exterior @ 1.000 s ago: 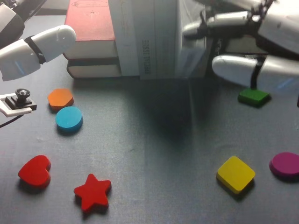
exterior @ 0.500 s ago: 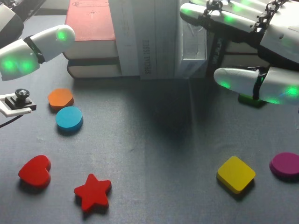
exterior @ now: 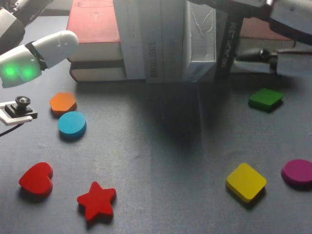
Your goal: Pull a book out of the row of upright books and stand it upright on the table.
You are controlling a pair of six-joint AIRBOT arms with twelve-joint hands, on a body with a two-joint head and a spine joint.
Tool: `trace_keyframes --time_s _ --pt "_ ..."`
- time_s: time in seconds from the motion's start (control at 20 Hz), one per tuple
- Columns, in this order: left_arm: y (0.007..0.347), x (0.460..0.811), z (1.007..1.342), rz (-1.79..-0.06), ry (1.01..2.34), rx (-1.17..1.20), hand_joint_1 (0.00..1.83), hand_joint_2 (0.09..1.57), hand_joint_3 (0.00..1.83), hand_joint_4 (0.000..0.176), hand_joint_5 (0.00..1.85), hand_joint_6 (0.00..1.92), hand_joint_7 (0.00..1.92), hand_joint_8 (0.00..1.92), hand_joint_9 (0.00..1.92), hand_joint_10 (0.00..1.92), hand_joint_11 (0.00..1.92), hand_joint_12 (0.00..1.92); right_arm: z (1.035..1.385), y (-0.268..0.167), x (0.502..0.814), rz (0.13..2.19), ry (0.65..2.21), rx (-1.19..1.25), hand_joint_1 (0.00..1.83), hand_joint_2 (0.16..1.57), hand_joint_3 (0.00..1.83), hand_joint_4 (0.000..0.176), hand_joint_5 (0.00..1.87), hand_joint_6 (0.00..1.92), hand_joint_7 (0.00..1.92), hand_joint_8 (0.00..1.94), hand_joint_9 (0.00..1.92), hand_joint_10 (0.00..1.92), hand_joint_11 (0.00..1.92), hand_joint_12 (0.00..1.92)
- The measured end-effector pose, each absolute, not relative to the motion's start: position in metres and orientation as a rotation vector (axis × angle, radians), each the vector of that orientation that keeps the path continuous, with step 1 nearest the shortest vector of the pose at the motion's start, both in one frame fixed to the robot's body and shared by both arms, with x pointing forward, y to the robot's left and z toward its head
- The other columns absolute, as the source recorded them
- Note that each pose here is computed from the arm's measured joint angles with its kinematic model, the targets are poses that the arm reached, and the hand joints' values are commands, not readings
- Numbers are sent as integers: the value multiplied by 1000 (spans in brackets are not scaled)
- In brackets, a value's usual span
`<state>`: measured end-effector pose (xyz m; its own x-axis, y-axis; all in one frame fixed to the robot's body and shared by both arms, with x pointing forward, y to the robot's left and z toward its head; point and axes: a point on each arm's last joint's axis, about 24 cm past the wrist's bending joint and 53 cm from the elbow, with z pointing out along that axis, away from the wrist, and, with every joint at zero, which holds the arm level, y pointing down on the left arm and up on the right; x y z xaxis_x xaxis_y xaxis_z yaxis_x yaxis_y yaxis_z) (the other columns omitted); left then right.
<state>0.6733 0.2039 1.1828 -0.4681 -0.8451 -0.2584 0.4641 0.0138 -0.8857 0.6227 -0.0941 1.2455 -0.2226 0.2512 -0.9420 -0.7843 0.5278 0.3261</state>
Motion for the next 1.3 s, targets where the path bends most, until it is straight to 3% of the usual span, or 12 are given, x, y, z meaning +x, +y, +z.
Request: trace_keyframes --time_s 0.1,0.15,0.4,0.5,0.7,0.8,0.9,0.95,1.1,1.15,1.2,1.3 --pt "204 674 1182 -1651 1278 -445 271 1335 3 27 0 0 0 0 0 0 0 0 1256 -80 631 933 1495 -564 1226 1068 0 115 0 0 0 0 0 0 0 0" --pt "204 674 1182 -1651 1278 -445 279 1331 1 33 6 2 0 0 0 0 0 0 1258 -74 634 887 1496 -601 1221 1066 0 79 0 0 0 0 0 0 0 0" --pt "205 675 1183 -1648 1275 -449 301 1339 2 41 23 6 0 0 0 0 0 0 1253 -78 650 657 1525 -735 1234 1100 0 68 0 0 0 0 0 0 0 0" --pt "204 674 1182 -1650 1279 -442 273 1342 3 46 19 3 0 0 0 0 0 0 1251 -69 650 587 1517 -810 1330 1123 0 92 0 0 0 0 0 0 0 0" --pt "204 674 1182 -1649 1279 -445 262 1350 3 49 16 1 0 0 0 0 0 0 1242 -47 645 549 1507 -918 1364 1180 14 98 0 0 20 8 0 0 0 0" --pt "204 674 1182 -1649 1278 -445 253 1349 2 53 17 1 0 0 0 0 0 0 1237 -39 642 539 1505 -961 1412 1161 4 39 0 0 30 9 43 18 0 0" --pt "204 674 1182 -1649 1279 -445 228 1349 1 56 15 1 0 0 0 0 0 0 1232 -32 636 553 1507 -997 1392 1088 0 46 0 0 4 0 76 32 0 0" --pt "204 674 1182 -1650 1279 -444 215 1349 1 61 5 0 0 0 0 0 0 0 1230 -28 632 556 1498 -1025 1366 1042 0 17 7 3 25 9 106 46 14 7" --pt "204 674 1182 -1649 1278 -445 199 1348 1 59 2 0 0 0 0 0 0 0 1231 -23 626 572 1491 -1044 1302 1064 11 0 394 299 492 147 203 518 0 628" --pt "204 674 1182 -1649 1279 -445 199 1349 1 62 1 0 0 0 0 0 0 0 1231 -24 626 569 1494 -1045 1184 1197 7 0 658 1099 736 1112 282 1003 0 1443" --pt "204 674 1182 -1649 1278 -446 214 1349 1 67 3 1 0 0 0 0 0 0 1229 -24 626 566 1500 -1048 1187 1220 2 0 764 1122 779 1428 324 1337 0 1825" --pt "204 674 1182 -1650 1279 -444 224 1346 0 62 8 2 0 0 0 0 0 0 1225 -24 624 569 1509 -1068 1229 1111 0 0 1081 889 931 1033 640 1182 281 1739"
